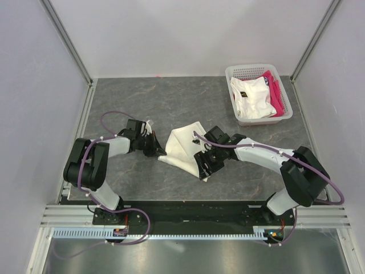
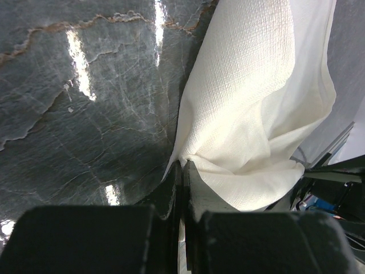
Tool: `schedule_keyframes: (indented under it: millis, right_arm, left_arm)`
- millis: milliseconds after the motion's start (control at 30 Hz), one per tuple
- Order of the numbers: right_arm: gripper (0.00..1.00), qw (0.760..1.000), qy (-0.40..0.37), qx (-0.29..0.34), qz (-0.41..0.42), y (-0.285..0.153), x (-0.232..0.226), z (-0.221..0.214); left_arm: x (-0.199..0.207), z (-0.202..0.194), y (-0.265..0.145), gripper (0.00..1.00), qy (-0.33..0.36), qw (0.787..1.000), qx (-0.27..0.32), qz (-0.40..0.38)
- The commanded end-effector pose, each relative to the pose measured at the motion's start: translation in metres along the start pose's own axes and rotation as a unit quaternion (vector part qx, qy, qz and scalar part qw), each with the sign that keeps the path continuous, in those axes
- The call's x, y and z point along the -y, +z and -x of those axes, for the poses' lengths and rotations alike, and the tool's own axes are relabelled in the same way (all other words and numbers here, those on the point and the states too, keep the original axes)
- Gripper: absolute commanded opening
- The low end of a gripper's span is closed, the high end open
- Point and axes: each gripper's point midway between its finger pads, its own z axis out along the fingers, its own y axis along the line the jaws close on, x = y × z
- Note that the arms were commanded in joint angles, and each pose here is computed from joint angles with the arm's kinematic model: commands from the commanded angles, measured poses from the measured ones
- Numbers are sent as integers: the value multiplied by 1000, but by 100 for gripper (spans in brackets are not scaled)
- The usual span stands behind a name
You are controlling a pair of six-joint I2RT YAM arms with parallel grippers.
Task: Fold the napkin, place the utensils inside, and roll it up
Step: Roll the napkin with the utensil
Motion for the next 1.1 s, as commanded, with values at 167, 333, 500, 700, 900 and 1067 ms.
schedule_keyframes:
  millis: [167,333,500,700,900,1067]
  right_arm:
    - [62,999,-24,33,-8,-8,-1,24]
    - [64,988,-90,62,-113,-49,-14,41]
    - [66,961,-182,114,-172,-45,-54,57]
    - [64,930,-232,128,-256,-2,-44,73]
    - [63,911,-273,138,-276,17,-43,90]
    - [63,908,-299,128,-264,29,-43,89]
  left_arm:
    - [-7,-4,1,2,18,1000,-12,17]
    - [-6,-3,1,2,16,1000,-15,17]
    - [-6,-4,0,2,15,1000,-18,20]
    - [-7,-5,0,2,15,999,-19,21]
    - [-9,-6,2,2,12,999,-23,22]
    - [-10,-5,3,2,12,999,-24,23]
